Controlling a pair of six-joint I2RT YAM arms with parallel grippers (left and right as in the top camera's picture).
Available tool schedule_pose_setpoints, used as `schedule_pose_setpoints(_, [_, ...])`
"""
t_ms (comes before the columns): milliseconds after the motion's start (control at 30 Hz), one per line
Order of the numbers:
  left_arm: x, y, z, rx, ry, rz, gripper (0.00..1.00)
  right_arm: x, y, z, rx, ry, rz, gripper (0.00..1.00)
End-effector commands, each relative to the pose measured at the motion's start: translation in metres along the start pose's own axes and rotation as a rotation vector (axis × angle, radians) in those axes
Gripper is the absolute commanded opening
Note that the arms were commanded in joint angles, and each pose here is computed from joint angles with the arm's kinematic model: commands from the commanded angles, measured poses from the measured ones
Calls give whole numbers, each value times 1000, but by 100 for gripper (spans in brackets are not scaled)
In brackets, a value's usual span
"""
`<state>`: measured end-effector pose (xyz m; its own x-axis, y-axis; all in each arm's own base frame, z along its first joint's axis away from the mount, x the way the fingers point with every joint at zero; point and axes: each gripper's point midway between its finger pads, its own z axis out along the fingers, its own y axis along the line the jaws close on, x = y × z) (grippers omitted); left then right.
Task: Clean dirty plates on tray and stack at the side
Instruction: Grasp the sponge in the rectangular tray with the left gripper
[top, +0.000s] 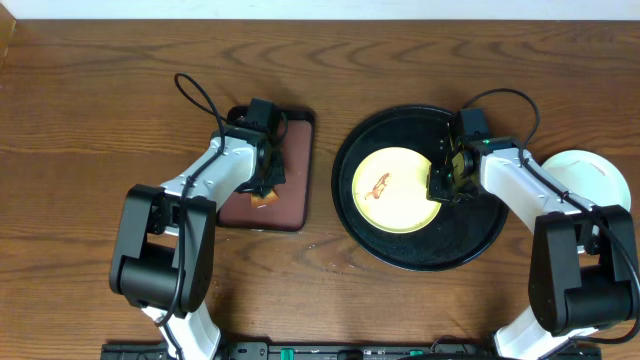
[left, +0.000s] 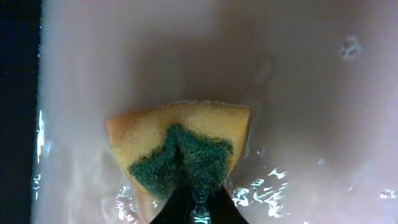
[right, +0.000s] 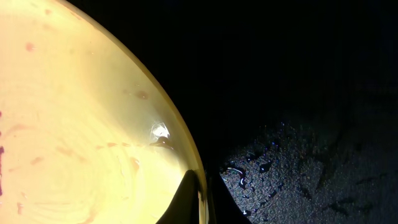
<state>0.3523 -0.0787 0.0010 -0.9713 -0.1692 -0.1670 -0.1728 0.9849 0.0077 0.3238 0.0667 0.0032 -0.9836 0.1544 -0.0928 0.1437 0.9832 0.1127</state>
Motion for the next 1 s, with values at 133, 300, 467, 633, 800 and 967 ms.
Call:
schedule_pose_setpoints(133, [5, -9, -37, 75, 4, 57, 40, 6, -22, 9, 119, 10, -21, 1])
schedule_pose_setpoints(300, [25, 1, -51, 49, 64, 12, 53, 6, -22, 9, 119, 9, -21, 1])
schedule_pose_setpoints(467, [50, 10, -31, 15, 135, -102, 51, 6, -22, 9, 119, 9, -21, 1])
schedule_pose_setpoints(633, [68, 2, -2, 77, 167, -111, 40, 6, -22, 9, 119, 9, -21, 1])
schedule_pose_setpoints(800, [63, -1, 2, 94, 137, -64, 7, 6, -22, 9, 119, 9, -21, 1])
schedule_pose_setpoints(967, [39, -8, -27, 121, 74, 50, 7, 6, -22, 9, 119, 9, -21, 1])
